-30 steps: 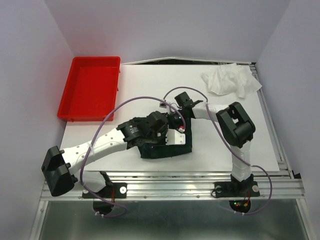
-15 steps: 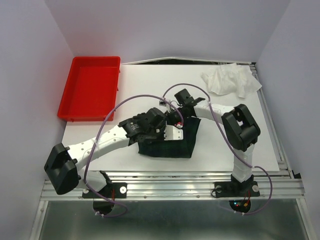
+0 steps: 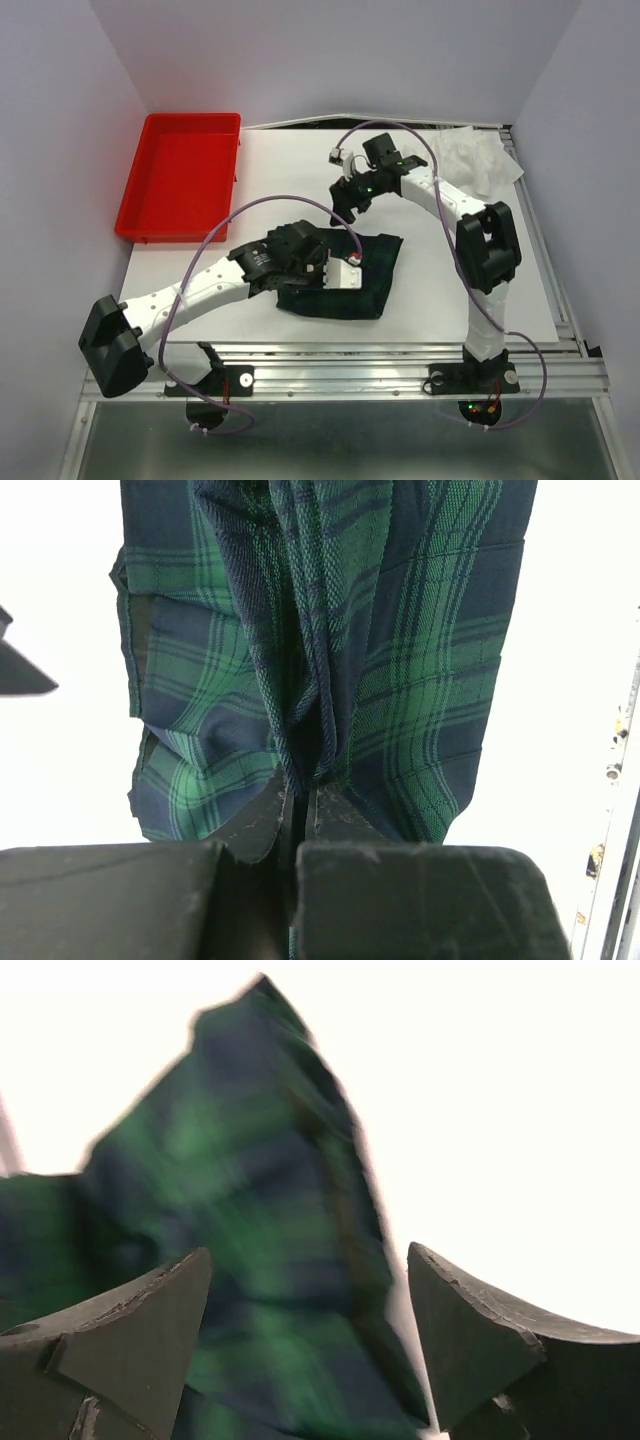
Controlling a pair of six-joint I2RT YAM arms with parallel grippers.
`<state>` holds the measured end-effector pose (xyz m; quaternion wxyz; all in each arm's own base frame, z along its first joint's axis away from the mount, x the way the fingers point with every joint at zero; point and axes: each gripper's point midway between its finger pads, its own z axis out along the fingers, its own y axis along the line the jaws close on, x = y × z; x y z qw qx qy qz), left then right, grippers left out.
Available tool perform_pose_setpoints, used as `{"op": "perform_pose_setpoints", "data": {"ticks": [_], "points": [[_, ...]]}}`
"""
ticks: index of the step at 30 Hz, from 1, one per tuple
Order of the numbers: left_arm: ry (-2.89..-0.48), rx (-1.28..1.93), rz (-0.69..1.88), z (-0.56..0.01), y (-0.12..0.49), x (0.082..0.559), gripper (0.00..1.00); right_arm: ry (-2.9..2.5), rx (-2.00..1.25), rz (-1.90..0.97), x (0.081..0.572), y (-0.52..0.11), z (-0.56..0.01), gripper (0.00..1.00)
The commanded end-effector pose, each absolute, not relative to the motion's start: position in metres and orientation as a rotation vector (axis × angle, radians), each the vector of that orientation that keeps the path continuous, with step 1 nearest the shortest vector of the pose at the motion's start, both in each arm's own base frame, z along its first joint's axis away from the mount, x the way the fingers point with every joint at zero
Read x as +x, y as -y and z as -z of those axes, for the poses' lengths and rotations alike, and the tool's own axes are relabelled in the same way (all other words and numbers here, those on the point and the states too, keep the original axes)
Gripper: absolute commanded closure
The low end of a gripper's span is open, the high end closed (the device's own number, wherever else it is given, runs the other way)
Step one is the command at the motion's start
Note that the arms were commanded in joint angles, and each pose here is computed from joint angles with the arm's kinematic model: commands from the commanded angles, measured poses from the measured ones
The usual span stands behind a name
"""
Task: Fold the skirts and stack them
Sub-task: Fold the skirt
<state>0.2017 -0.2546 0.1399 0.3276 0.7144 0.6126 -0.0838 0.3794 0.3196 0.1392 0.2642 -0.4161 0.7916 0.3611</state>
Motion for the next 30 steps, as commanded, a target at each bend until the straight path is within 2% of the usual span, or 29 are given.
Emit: {"op": "perform_pose_setpoints", "data": {"ticks": [1, 5, 8, 9, 12, 14, 15, 16, 21, 30], "points": [[-1.545, 1.854, 0.239, -0.153, 0.26, 0.201, 1.0, -2.292, -1.207, -0.881, 0.375, -0.287, -0.096, 0.17], [-1.538, 1.854, 0.229, -0.156, 0.263, 0.204, 1.0, -2.357, -1.245, -0.862, 0.372, -0.281, -0.06, 0.26], [-1.536, 1.848, 0.217, -0.158, 0.265, 0.208, 1.0, -2.409, -1.25, -0.86, 0.37, -0.278, -0.03, 0.44], [-1.536, 1.846, 0.213, -0.159, 0.265, 0.209, 1.0, -2.403, -1.249, -0.858, 0.371, -0.278, -0.031, 0.44], [-1.532, 1.833, 0.194, -0.164, 0.266, 0.213, 1.0, -2.381, -1.293, -0.837, 0.365, -0.278, -0.025, 0.57], [-1.53, 1.825, 0.193, -0.166, 0.267, 0.214, 1.0, -2.368, -1.313, -0.812, 0.362, -0.278, -0.023, 0.6], [-1.532, 1.827, 0.193, -0.165, 0.267, 0.214, 1.0, -2.358, -1.333, -0.802, 0.359, -0.28, -0.022, 0.69], [-1.536, 1.83, 0.191, -0.163, 0.267, 0.215, 1.0, -2.36, -1.333, -0.793, 0.356, -0.277, -0.02, 0.72], [-1.539, 1.806, 0.168, -0.164, 0.27, 0.222, 1.0, -2.372, -1.342, -0.791, 0.351, -0.274, -0.015, 0.77], [-1.493, 1.773, 0.05, -0.18, 0.277, 0.257, 1.0, -2.346, -1.382, -0.881, 0.329, -0.292, -0.019, 0.78]]}}
